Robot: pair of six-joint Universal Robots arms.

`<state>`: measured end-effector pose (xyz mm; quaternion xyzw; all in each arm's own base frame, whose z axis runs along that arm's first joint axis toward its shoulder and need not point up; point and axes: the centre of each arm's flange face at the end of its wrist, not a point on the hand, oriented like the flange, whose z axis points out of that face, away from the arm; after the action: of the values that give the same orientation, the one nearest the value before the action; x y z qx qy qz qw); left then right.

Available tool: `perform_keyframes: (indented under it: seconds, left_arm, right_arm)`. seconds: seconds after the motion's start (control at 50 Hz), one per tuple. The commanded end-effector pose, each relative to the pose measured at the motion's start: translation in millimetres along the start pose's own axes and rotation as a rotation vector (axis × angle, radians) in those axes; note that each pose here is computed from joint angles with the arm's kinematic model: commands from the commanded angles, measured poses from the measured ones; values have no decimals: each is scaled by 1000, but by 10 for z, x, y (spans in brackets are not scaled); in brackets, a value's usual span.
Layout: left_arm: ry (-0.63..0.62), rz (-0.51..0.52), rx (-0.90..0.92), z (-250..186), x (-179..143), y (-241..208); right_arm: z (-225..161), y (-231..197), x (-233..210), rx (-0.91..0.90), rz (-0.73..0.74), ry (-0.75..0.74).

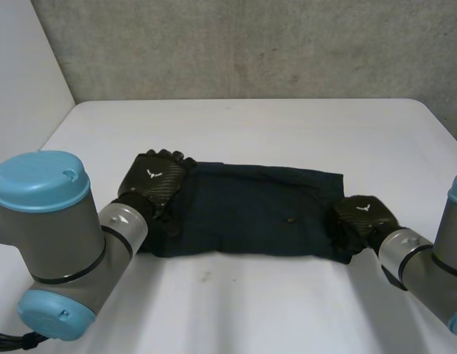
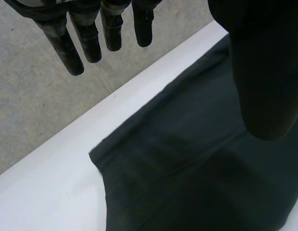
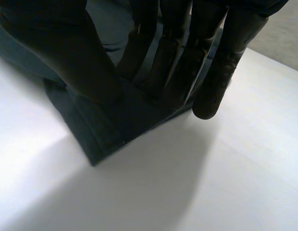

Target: Fold the shorts.

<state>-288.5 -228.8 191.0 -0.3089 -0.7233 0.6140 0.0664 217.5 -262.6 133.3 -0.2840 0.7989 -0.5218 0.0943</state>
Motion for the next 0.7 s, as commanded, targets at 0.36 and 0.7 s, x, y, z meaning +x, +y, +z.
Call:
perform_keyframes:
  seconds: [0.36,0.7]
  left_arm:
    - [-43,-3,85,-184,-136,-289]
    - [-113,-26,69,-138,-362,-254]
  right_arm:
    - [-214,-690,187,102,-389,96]
    - [-454,-385,-1967,283,-602,-515]
